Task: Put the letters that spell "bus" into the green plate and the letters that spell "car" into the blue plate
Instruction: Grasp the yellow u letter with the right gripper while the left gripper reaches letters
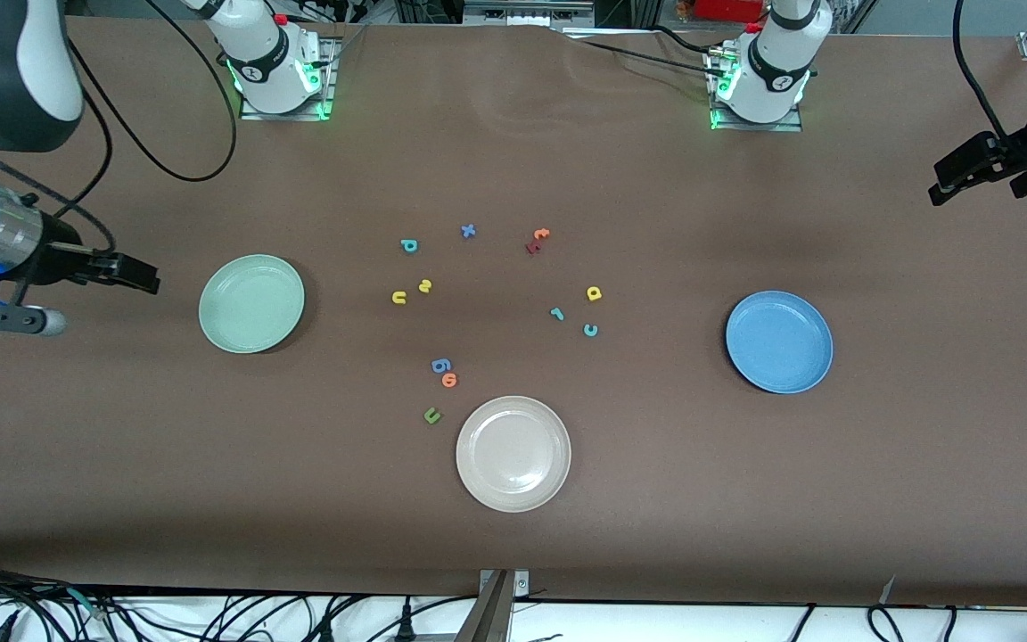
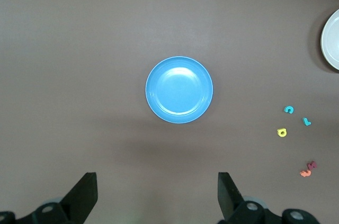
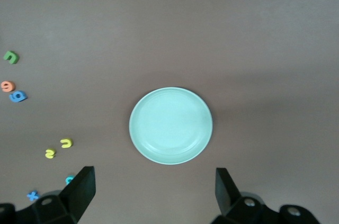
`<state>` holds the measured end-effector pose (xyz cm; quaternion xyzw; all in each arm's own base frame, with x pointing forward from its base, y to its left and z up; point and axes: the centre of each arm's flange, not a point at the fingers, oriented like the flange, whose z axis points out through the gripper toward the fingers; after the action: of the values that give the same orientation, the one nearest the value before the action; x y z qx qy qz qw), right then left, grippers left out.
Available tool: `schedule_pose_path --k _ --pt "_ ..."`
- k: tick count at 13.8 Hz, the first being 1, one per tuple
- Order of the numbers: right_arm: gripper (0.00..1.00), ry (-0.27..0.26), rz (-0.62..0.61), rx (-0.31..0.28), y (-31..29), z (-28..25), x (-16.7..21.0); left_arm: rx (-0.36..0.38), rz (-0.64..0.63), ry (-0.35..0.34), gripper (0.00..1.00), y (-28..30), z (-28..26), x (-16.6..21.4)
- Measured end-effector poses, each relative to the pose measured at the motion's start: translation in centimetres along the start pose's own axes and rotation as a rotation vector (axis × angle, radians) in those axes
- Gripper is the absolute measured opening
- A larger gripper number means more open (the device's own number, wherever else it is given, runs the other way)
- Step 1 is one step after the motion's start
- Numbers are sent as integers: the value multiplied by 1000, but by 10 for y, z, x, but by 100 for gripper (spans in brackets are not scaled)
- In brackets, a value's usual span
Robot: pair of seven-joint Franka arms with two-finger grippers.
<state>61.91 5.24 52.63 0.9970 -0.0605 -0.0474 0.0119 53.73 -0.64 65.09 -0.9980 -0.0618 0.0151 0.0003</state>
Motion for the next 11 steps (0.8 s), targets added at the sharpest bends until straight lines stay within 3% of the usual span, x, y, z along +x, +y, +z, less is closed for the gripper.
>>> schedule_pose_path --k 6,11 --pt "100 -10 121 -19 -101 40 -8 1 12 -1 100 6 1 -1" --pt "100 4 37 -16 -169 113 -24 2 12 -8 100 7 4 1"
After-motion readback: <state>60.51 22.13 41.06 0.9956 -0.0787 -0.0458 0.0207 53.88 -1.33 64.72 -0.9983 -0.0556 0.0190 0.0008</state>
